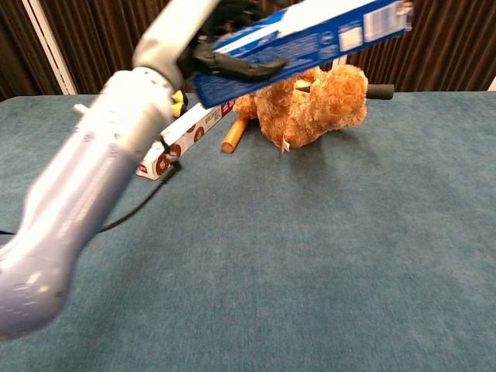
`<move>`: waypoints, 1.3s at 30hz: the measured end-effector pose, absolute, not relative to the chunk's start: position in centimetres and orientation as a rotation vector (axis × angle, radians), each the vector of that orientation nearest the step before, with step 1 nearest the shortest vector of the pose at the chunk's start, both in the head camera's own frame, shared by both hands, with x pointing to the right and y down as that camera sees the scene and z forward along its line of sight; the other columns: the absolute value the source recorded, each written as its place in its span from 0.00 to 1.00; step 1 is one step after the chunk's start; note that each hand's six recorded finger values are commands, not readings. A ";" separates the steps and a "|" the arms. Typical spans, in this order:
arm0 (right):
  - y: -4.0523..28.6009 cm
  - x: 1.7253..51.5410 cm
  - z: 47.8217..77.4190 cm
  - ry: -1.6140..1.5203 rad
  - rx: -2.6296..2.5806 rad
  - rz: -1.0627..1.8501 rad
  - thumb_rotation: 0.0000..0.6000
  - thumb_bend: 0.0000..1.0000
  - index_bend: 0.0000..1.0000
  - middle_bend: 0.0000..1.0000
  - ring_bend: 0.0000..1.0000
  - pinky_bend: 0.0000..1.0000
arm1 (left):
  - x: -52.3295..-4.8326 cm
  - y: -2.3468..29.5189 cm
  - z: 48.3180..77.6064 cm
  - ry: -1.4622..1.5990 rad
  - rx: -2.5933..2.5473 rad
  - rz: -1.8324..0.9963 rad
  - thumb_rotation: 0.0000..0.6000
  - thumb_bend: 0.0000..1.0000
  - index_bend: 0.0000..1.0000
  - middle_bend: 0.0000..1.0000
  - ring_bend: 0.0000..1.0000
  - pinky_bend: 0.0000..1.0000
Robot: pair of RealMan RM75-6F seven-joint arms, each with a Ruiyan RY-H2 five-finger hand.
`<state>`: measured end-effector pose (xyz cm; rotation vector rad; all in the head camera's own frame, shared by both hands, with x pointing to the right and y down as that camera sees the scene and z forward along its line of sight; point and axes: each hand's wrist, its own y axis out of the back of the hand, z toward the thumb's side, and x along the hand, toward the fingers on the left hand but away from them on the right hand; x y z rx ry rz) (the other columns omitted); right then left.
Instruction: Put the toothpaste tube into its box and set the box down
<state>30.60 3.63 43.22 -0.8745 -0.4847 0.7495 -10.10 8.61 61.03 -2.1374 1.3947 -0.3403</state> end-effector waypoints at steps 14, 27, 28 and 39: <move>5.8 34.3 45.3 -0.736 -0.983 0.887 1.00 0.39 0.00 0.29 0.20 0.14 | -20.4 10.3 61.5 1.417 -2.095 -0.435 1.00 0.38 0.30 0.45 0.41 0.50; 7.2 35.1 46.6 -0.842 -1.097 0.958 1.00 0.39 0.00 0.29 0.20 0.14 | -25.9 15.2 64.8 1.307 -2.140 -0.635 1.00 0.38 0.30 0.45 0.41 0.50; 7.2 35.0 46.6 -0.845 -1.098 0.954 1.00 0.39 0.00 0.29 0.20 0.14 | -26.3 15.7 65.2 1.288 -2.145 -0.658 1.00 0.38 0.30 0.45 0.41 0.50; 7.4 34.0 46.2 -0.850 -1.110 0.934 1.00 0.39 0.00 0.29 0.20 0.14 | -28.6 18.5 69.2 1.157 -2.143 -0.862 1.00 0.35 0.28 0.40 0.36 0.47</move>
